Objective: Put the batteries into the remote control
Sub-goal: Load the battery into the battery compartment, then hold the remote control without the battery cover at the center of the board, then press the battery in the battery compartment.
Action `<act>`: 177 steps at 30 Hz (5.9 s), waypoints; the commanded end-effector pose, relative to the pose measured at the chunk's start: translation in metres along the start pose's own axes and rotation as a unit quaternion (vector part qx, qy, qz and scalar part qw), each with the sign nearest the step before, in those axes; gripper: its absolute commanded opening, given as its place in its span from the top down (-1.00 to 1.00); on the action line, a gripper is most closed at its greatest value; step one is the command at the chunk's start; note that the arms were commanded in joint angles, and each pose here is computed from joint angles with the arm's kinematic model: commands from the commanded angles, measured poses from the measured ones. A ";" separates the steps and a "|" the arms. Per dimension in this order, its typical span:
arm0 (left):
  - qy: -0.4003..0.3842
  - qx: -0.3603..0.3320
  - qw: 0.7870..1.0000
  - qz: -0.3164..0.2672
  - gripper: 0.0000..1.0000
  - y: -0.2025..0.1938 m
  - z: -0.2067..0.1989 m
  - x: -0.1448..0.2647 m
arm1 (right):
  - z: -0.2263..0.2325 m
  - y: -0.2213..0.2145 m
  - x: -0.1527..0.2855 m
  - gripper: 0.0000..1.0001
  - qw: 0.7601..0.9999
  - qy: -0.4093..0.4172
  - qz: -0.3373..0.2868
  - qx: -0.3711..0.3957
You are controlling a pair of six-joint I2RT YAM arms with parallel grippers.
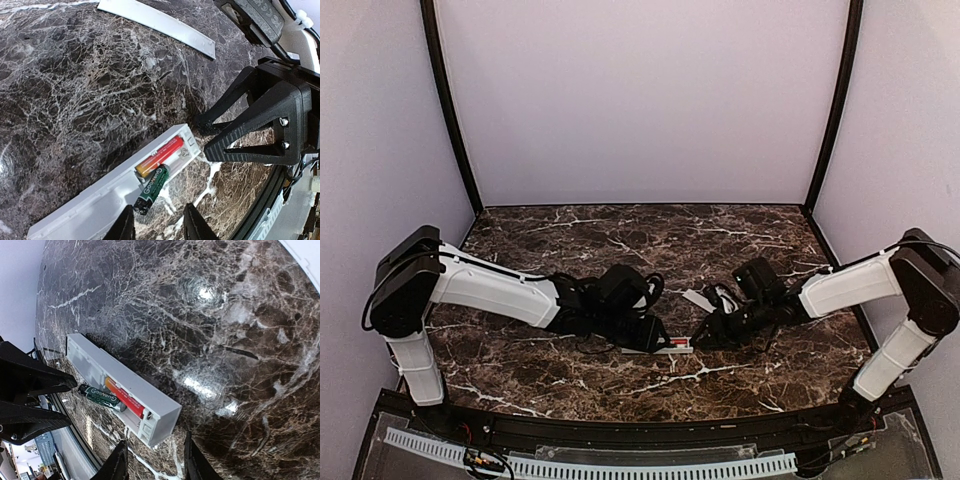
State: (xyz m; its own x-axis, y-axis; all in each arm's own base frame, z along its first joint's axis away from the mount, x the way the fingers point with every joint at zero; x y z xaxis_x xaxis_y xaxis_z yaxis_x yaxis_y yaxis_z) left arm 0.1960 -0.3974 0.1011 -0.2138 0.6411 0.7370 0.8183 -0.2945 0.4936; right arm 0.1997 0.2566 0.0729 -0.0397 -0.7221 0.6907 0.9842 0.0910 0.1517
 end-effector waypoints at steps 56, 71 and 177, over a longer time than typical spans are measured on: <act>0.045 0.007 0.999 0.009 0.76 -0.004 0.002 -0.016 | 0.003 0.000 -0.010 0.32 0.999 0.027 0.007 0.023; 0.035 0.000 0.999 0.023 0.84 -0.003 -0.002 -0.026 | 0.008 0.003 -0.014 0.38 0.999 0.049 0.006 0.022; -0.011 -0.445 0.893 0.067 0.11 -0.037 0.051 0.004 | 0.068 0.012 -0.032 1.00 0.999 0.036 -0.002 0.038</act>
State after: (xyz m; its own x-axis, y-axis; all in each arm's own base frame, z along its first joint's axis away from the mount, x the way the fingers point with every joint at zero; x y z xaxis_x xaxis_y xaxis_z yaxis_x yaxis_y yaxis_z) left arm 0.1965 -0.3512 0.0612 -0.1273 0.5706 0.8113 0.0800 -0.8094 0.5818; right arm 0.1986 0.3159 0.0954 -0.0359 -0.7417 0.6698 0.9717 0.1307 0.1968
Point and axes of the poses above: each gripper's point midway between its finger pads, its own x axis back along the fingers, its own z axis along the line the jaws close on, y = z × x, the point moved 5 cm from there along x, back along the fingers, and after that the axes turned 5 degrees about -x, right-handed, at the moved point
